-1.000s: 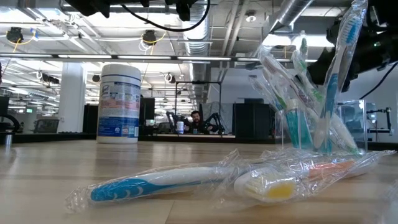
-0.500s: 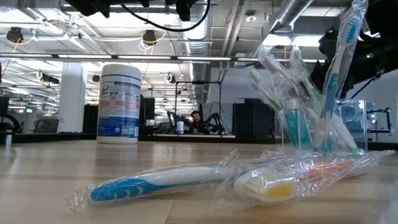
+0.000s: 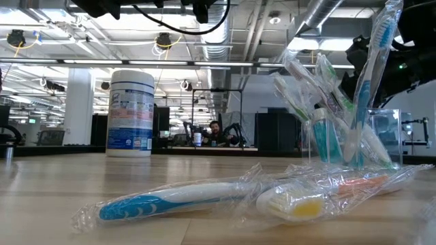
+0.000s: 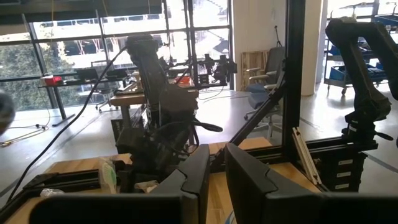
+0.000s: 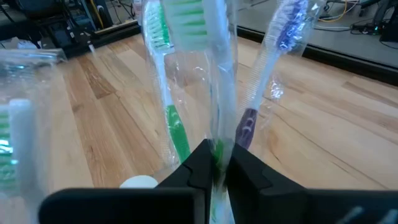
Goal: Pick & Place toothbrushing station
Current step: Put the green toothbrush into the transparent organizer
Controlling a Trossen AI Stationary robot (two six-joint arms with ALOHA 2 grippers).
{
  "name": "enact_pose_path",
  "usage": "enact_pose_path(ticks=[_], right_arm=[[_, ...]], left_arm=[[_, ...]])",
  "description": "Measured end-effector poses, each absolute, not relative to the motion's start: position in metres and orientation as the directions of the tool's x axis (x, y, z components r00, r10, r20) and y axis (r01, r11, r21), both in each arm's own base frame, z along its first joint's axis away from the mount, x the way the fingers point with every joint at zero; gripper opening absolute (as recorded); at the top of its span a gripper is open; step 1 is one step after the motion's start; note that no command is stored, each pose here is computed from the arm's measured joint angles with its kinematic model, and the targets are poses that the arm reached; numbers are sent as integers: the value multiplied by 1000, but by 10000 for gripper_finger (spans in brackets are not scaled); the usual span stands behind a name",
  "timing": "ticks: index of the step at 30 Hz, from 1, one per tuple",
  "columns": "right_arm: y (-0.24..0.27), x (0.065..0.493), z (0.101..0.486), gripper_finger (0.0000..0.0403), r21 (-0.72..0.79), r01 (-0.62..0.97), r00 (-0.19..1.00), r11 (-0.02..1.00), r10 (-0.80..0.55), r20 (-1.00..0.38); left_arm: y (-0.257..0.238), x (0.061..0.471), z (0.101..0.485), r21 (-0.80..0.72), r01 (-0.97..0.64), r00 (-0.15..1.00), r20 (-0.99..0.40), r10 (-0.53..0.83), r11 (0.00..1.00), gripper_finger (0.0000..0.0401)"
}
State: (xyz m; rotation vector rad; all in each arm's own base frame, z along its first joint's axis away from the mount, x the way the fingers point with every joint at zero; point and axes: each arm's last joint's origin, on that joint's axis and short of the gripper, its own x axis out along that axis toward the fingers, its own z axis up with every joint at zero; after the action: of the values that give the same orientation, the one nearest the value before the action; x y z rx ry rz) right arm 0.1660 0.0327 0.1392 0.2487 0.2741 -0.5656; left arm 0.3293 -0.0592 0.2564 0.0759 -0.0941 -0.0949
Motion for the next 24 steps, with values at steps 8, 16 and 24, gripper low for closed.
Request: enact_pose_path(ticks=[8, 16, 24], right_arm=[[33, 166, 139, 36, 161, 545, 816, 823, -477, -326], [33, 166, 139, 42, 161, 544, 817, 823, -476, -326], [33, 166, 139, 79, 154, 540, 818, 828, -472, -328]], left_arm=[[-59, 329, 256, 80, 91, 991, 90, -98, 993, 44], [-59, 329, 256, 80, 92, 991, 90, -99, 993, 44], [-59, 329, 256, 81, 95, 991, 86, -102, 992, 44]])
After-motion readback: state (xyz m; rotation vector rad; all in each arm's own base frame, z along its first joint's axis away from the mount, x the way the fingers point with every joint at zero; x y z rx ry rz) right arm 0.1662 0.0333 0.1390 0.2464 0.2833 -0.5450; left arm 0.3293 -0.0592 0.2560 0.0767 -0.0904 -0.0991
